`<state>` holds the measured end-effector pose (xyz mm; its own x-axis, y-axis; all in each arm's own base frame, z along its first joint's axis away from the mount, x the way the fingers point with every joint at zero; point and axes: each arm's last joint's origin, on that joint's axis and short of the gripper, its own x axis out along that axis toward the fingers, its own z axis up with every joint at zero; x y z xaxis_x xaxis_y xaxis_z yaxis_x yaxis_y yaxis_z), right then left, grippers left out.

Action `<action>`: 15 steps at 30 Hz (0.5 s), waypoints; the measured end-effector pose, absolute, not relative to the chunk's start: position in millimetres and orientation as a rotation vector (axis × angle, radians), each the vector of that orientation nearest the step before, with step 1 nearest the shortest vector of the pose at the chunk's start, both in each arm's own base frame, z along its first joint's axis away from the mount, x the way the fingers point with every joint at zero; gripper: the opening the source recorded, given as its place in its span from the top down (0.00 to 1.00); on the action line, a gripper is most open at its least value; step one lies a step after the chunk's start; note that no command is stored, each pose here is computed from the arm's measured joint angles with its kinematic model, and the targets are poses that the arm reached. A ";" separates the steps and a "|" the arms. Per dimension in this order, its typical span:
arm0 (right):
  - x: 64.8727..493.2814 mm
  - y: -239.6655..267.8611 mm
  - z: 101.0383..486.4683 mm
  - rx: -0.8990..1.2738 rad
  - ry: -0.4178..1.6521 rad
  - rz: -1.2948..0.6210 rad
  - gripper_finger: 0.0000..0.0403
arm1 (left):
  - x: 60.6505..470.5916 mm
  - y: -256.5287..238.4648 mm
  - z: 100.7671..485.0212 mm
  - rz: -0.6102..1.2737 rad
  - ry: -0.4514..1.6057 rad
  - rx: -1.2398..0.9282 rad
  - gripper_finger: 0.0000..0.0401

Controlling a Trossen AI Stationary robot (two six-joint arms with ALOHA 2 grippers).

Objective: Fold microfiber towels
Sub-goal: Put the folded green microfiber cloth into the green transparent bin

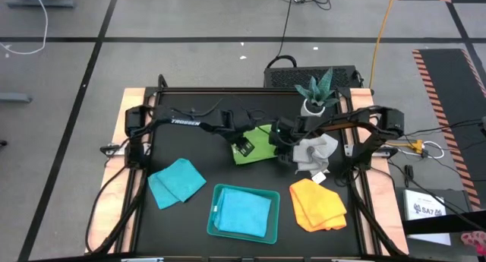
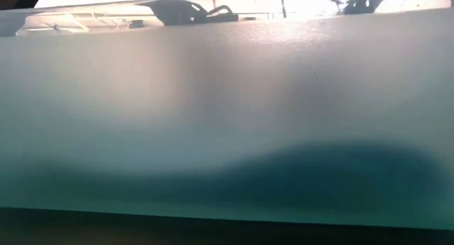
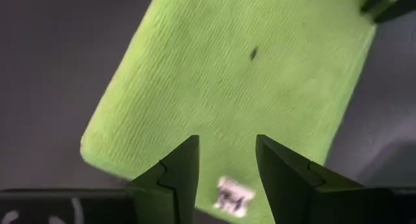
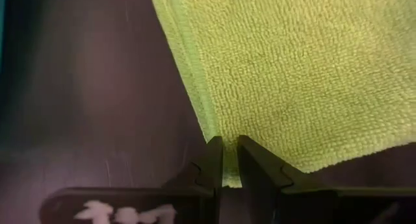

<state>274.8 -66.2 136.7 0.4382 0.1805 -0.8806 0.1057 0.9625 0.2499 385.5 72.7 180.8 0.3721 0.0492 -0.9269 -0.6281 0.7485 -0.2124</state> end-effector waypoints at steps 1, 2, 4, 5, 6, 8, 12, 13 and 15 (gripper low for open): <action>272.1 -65.5 135.6 0.288 1.134 0.048 0.91 | 385.0 70.9 178.4 0.477 1.116 -0.611 0.62; 269.8 -64.9 134.3 0.286 1.146 0.052 0.91 | 384.2 69.6 176.5 0.488 1.118 -0.615 0.62; 268.7 -64.6 133.8 0.278 1.148 0.058 0.91 | 383.6 68.4 175.0 0.515 1.114 -0.609 0.62; 268.9 -64.6 134.8 0.274 1.142 0.059 0.91 | 383.7 68.4 174.9 0.529 1.109 -0.599 0.62; 270.0 -64.5 137.1 0.269 1.130 0.060 0.91 | 383.6 69.0 174.9 0.545 1.103 -0.589 0.62; 275.3 -65.6 147.4 0.252 1.082 0.061 0.91 | 385.5 69.8 175.7 0.556 1.076 -0.584 0.62; 279.3 -66.7 176.7 0.218 0.971 0.058 0.91 | 391.3 71.7 179.0 0.542 1.004 -0.623 0.62; 278.2 -66.4 182.9 0.212 0.951 0.057 0.91 | 392.8 71.4 179.7 0.527 0.991 -0.648 0.62; 275.1 -65.9 196.7 0.197 0.900 0.053 0.91 | 395.6 66.6 180.7 0.489 0.977 -0.696 0.62</action>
<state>275.1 -65.9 196.7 0.6216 0.1286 -0.7727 0.0365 0.9806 0.1926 395.6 66.6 180.7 0.4824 0.0682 -0.8733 -0.6582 0.6860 -0.3100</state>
